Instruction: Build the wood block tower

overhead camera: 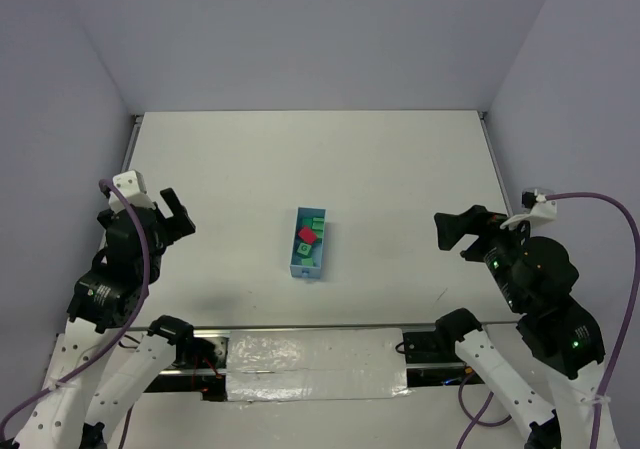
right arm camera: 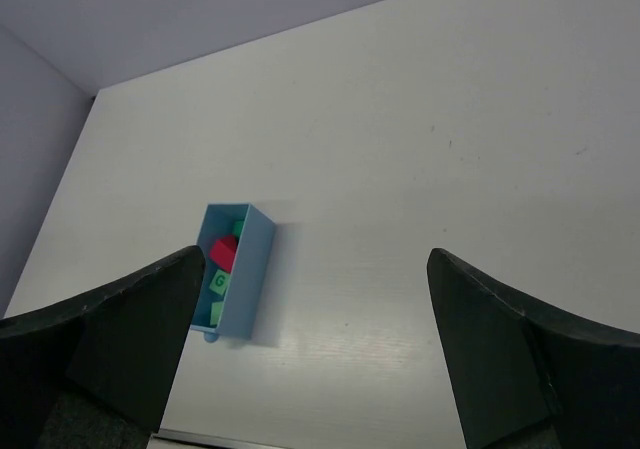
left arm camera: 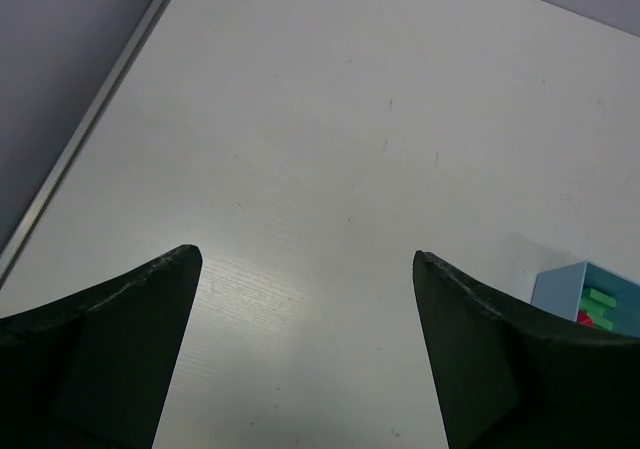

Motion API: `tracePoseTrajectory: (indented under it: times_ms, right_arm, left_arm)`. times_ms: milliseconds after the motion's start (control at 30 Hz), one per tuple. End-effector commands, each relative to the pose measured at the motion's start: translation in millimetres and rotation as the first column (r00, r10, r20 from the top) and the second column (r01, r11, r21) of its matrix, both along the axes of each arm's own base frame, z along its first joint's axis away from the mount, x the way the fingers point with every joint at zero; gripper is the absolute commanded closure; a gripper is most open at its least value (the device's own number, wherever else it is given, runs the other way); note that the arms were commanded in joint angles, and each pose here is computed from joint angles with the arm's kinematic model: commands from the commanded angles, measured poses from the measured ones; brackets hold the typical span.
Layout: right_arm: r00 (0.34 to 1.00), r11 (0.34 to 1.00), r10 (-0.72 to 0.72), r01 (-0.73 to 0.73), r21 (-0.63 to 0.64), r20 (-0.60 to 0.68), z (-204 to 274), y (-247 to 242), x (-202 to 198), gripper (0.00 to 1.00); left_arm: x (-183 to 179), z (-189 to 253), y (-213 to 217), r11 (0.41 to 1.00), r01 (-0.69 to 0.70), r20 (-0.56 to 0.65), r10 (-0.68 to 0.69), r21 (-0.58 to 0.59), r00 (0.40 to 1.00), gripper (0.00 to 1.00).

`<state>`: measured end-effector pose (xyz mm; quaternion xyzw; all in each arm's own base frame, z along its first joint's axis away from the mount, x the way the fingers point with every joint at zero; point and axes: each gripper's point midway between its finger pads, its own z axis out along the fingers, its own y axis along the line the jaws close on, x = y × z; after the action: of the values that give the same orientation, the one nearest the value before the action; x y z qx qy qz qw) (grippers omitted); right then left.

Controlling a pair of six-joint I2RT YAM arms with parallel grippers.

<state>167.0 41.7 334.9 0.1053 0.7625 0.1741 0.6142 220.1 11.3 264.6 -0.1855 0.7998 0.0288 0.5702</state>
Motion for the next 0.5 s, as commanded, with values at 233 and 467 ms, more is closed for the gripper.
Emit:
tracePoseTrajectory:
  times_ms: [233,467]
  right_arm:
    - [1.0,1.0,0.012,-0.012,0.003,-0.005,-5,4,4,0.0]
    - [0.989,0.993,0.117,-0.116,0.013,-0.092,-26,29,13,0.0]
  left_arm:
    - [6,-3,-8,0.998,0.011,0.013,-0.01,-0.058,1.0,0.0]
    - [29,-16,-87,0.921,0.299,-0.07,-0.325,-0.249,0.943,0.01]
